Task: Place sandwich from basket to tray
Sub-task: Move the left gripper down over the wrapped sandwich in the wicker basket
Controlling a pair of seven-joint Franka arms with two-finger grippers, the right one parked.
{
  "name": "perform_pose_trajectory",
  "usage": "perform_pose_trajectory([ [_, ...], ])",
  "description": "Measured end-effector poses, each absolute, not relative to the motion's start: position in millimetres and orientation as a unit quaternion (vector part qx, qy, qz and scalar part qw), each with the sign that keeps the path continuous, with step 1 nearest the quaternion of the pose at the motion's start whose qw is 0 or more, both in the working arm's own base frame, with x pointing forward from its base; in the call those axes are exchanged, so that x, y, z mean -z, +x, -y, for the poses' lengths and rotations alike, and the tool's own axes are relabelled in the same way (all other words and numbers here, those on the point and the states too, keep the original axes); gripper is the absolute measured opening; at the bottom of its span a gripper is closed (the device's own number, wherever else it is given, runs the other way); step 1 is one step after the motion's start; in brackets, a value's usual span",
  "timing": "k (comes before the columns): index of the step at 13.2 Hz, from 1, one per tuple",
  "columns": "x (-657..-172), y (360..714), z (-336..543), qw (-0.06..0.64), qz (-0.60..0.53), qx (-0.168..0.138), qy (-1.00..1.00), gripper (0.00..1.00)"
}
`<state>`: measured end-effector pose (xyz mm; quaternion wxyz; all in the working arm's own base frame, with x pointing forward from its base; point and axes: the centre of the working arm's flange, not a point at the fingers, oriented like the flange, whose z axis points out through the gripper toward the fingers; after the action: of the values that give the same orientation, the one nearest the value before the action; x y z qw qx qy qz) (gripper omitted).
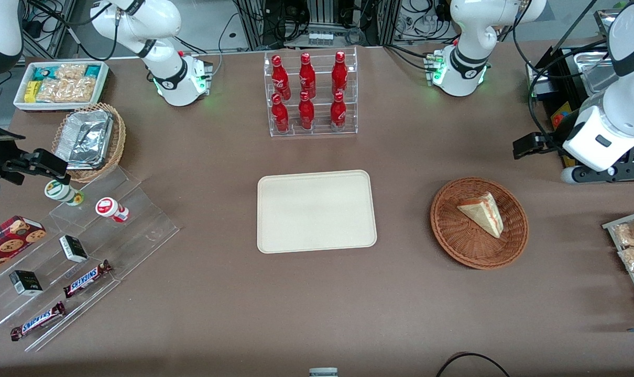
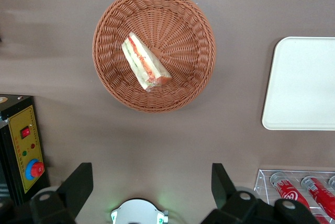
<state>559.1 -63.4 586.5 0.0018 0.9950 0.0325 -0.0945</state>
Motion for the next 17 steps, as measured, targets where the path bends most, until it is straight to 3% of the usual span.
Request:
perform_pose_trajectory([
  [5, -579.4, 561.7, 63.4, 0.0, -0.042, 0.101, 0.994, 1.0],
  [9, -535.0, 573.6, 63.2, -0.002, -0.05, 0.119, 0.992, 1.0],
  [17, -446.0, 575.0, 42.9, 0.0, -0.073, 0.099, 0.992, 1.0],
])
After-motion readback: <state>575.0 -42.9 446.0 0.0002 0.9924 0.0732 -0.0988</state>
